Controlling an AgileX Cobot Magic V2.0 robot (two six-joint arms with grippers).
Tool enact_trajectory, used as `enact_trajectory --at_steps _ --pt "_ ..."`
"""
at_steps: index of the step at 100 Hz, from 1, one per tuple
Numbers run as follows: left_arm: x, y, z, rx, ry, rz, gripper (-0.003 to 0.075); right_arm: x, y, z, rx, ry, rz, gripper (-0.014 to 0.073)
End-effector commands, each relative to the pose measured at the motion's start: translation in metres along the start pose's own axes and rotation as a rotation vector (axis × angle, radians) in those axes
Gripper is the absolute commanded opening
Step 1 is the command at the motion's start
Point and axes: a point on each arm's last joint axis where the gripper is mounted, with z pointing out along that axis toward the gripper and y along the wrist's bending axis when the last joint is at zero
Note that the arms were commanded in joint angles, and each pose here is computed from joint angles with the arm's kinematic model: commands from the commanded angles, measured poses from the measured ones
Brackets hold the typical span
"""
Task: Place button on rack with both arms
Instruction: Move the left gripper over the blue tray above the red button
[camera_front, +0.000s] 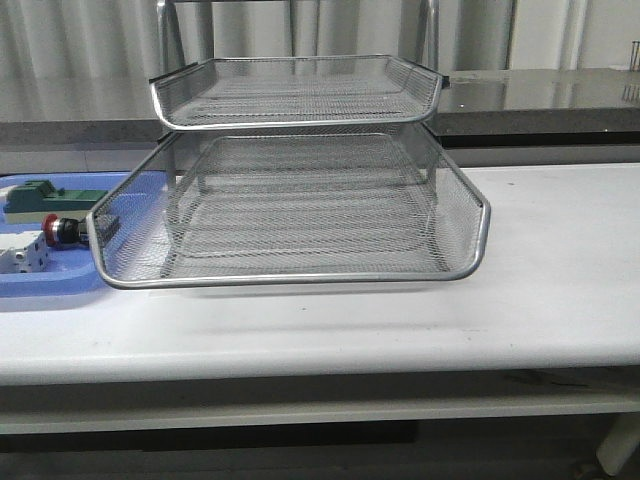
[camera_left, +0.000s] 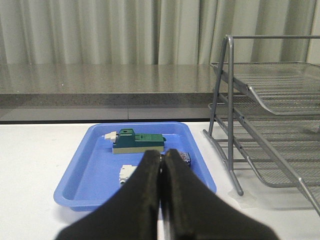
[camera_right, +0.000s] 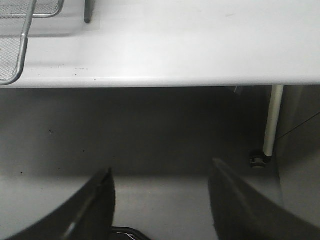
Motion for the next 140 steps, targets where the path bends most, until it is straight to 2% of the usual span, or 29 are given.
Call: enact_trajectory --at_steps 1,15,27,91,117,124,140 --pt "0.006 0.000 -0.002 0.011 -0.069 -0.013 -0.0020 -0.012 -0.001 -0.008 0.010 -0.080 -0.001 0.0265" --pt "0.006 0.000 -0.002 0.011 -0.069 -0.013 -0.0020 -0.012 -0.001 -0.008 0.009 -0.079 0.000 0.0051" --pt "0.006 0.000 -0.002 0.011 -0.069 -0.013 -0.0020 -0.012 -0.001 -0.008 0.007 -0.078 0.001 -0.0074" --pt "0.006 0.000 -0.002 0.011 -0.069 -0.013 -0.0020 -0.012 0.000 -0.008 0.005 -0.080 0.002 -0.0067" --pt "-0.007 -0.001 -0.003 0.016 -0.160 -0.042 -0.0020 -0.011 -0.001 -0.008 0.005 -0.078 0.002 -0.0067" --pt "-0.013 -0.001 -0.003 0.015 -0.132 -0.091 -0.0020 -0.011 -0.001 -0.008 0.005 -0.078 0.002 -0.0067" --pt "-0.035 -0.002 0.000 0.014 -0.018 -0.093 -0.0020 -0.011 -0.001 -0.008 0.005 -0.078 0.002 -0.0067"
